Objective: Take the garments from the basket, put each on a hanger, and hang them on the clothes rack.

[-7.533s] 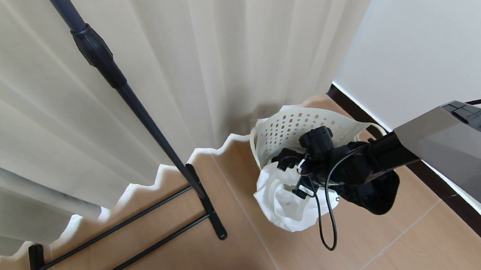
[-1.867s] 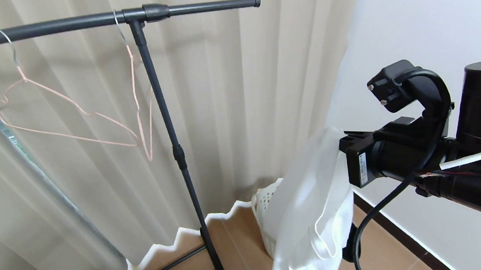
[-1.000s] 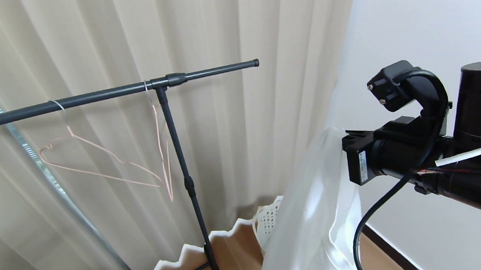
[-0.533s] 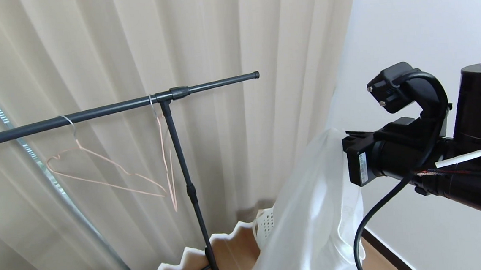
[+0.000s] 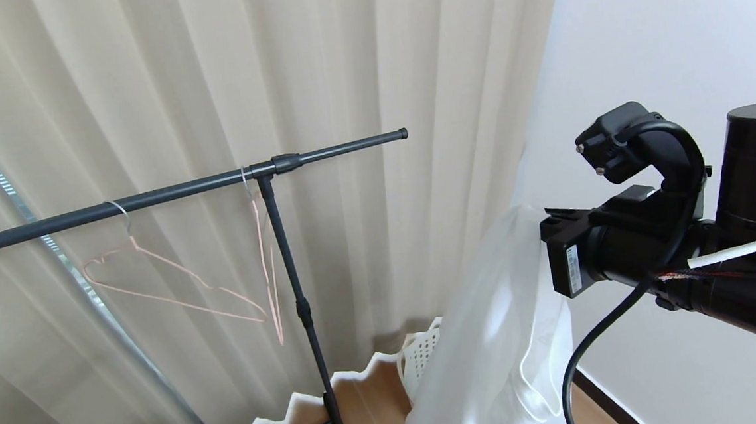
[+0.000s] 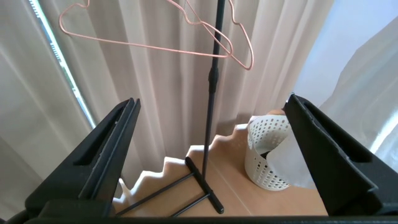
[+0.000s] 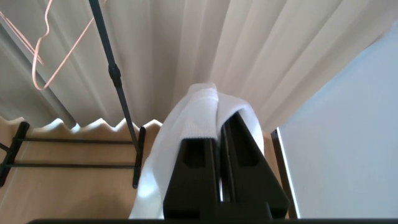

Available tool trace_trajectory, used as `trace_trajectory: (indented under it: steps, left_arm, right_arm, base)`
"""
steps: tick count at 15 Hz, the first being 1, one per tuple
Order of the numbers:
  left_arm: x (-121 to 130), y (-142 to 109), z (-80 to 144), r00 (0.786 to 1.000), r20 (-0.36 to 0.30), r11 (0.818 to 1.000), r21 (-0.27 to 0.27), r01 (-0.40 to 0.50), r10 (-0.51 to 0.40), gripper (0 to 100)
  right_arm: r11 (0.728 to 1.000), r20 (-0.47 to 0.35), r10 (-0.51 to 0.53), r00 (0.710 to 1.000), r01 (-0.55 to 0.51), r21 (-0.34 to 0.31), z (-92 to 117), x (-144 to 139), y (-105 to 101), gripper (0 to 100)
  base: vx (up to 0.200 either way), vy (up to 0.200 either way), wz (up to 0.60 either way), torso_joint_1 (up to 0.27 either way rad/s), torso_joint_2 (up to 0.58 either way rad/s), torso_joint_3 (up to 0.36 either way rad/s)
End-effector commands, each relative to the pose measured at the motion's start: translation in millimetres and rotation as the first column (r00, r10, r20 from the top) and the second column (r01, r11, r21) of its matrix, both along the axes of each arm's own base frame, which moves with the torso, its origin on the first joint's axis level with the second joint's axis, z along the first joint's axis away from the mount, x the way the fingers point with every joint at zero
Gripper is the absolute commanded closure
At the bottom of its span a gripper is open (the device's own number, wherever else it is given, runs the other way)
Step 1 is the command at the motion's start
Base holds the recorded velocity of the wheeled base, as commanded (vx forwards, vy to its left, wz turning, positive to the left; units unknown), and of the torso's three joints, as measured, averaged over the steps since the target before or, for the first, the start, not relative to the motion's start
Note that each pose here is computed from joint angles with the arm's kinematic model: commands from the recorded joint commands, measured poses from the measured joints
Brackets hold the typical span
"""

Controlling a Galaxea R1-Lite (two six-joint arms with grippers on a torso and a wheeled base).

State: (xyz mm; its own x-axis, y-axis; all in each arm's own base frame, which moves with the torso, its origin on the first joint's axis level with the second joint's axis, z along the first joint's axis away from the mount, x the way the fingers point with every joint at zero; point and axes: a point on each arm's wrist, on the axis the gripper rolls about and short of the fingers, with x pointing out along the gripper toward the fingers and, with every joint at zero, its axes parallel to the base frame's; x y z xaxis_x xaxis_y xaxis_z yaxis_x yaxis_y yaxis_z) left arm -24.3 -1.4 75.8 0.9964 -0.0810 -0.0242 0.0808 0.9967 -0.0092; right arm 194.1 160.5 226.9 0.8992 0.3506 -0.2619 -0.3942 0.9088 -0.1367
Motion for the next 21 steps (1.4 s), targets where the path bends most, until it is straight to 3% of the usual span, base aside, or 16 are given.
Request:
trace_trajectory:
  steps: [1, 4, 16, 21]
  left_arm:
    - [0.1, 0.0, 0.0, 1.000, -0.002, 1.000, 0.000, 0.000, 0.000, 0]
    - [0.1, 0.0, 0.1, 1.000, 0.000, 1.000, 0.001, 0.000, 0.000, 0]
    - [0.1, 0.0, 0.0, 1.000, -0.002, 1.000, 0.001, 0.000, 0.000, 0]
    - [0.1, 0.0, 0.1, 1.000, 0.000, 1.000, 0.001, 0.000, 0.000, 0]
  right_arm:
    - [1.000, 0.000, 0.001, 1.000, -0.001, 0.000, 0.1, -0.1, 0.1, 100]
    - [1.000, -0.001, 0.001, 1.000, -0.001, -0.001, -0.4, -0.2, 0.1, 100]
    - [1.000, -0.013, 0.001, 1.000, -0.001, -0.012, -5.2, 0.2, 0.4, 100]
    - [0.999, 0.001, 0.006, 1.000, -0.006, -0.036, -4.1, -0.9, -0.6, 100]
  base:
    - [0.000, 0.000, 0.00, 0.000, 0.00, 0.000]
    - [0.000, 0.000, 0.00, 0.000, 0.00, 0.000]
    - [0.000, 0.000, 0.60, 0.004, 0.00, 0.002]
    - [0.000, 0.000, 0.00, 0.000, 0.00, 0.000]
